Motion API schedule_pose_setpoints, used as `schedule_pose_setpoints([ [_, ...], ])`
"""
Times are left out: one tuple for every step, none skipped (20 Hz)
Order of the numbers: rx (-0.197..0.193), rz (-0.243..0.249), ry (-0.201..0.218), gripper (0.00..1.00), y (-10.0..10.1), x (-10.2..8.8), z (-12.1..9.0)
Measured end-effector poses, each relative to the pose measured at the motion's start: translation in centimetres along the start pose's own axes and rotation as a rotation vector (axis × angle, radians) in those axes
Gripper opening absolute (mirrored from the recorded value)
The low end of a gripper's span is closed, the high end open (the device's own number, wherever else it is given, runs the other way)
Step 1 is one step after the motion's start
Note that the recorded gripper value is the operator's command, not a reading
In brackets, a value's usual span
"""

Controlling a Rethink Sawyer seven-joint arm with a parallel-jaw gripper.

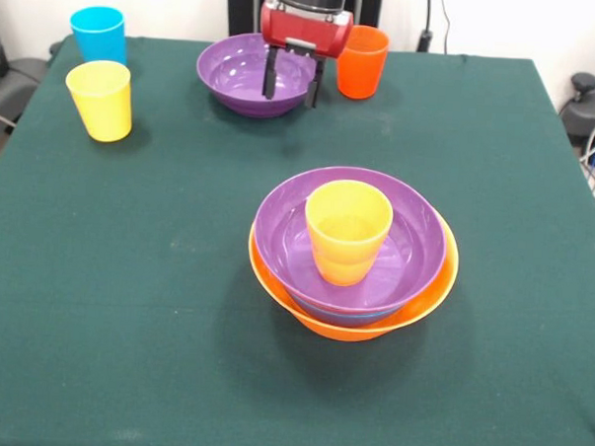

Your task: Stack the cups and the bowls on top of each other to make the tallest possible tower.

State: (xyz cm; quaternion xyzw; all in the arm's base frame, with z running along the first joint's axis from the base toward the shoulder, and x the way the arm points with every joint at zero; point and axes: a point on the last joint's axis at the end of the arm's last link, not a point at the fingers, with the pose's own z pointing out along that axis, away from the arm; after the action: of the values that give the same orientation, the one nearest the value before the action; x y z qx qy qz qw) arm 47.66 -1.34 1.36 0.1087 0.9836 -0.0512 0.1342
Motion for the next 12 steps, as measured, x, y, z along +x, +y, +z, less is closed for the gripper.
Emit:
schedule_pose_setpoints([
  [0.001, 0.000, -0.003, 1.00, 0.0, -0.1, -0.2],
  [0.002, -0.001, -0.004, 1.00, 0.0, -0.1, -0.3],
  [0.004, -0.002, -0.006, 1.00, -0.1, -0.1, -0.4],
  [0.006, -0.003, -0.008, 1.00, -0.1, -0.1, -0.5],
  [0.012, -0.007, -0.009, 1.00, -0.1, -0.1, -0.6],
  [0.017, -0.013, -0.010, 1.00, -0.1, 0.0, -0.7],
  [0.023, -0.021, -0.012, 1.00, -0.1, 0.2, -0.8],
  [0.030, -0.032, -0.015, 1.00, 0.1, 0.4, -0.9],
  [0.032, -0.038, -0.017, 1.00, 0.2, 0.5, -0.9],
  [0.036, -0.049, -0.025, 1.00, 0.4, 0.7, -1.0],
  [0.036, -0.057, -0.036, 1.00, 0.6, 0.8, -1.2],
  [0.035, -0.061, -0.044, 1.00, 0.8, 0.8, -1.2],
])
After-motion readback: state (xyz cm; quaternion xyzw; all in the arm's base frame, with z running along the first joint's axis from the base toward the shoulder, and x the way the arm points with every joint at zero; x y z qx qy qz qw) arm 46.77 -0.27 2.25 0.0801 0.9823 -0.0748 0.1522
